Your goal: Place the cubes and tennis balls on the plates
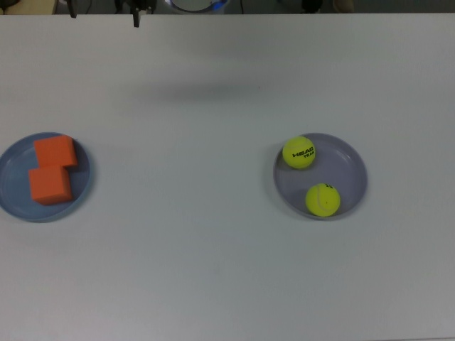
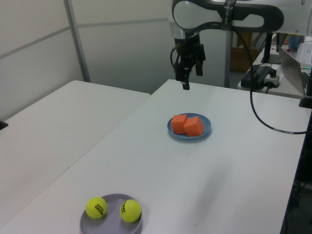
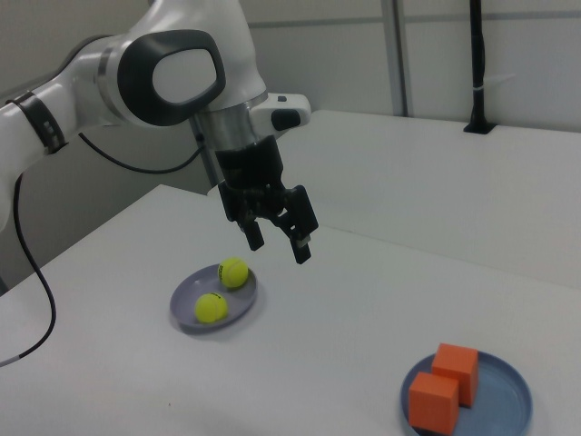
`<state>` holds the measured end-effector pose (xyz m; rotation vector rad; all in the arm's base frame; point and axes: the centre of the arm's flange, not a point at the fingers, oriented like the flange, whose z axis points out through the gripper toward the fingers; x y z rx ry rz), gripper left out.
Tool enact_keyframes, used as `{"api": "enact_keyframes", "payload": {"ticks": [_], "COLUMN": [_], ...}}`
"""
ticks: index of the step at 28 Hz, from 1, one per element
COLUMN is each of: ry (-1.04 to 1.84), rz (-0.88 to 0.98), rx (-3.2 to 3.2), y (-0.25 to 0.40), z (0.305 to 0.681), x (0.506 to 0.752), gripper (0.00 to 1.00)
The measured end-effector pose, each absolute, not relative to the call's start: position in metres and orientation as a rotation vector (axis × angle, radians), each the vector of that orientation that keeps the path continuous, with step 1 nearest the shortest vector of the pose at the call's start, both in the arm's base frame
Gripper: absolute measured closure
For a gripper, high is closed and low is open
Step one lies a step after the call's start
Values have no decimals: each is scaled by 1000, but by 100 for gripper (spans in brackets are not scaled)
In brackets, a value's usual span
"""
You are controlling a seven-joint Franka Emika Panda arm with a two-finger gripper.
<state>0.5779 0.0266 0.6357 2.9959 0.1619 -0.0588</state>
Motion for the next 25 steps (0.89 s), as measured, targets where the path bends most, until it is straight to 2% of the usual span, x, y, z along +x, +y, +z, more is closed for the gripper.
{"api": "enact_keyframes", "payload": {"ticks": [25], "ry": [156], "rz": [-61], "rx": [2996], "y": [24], "z": [635], "x": [578], "gripper": [0]}}
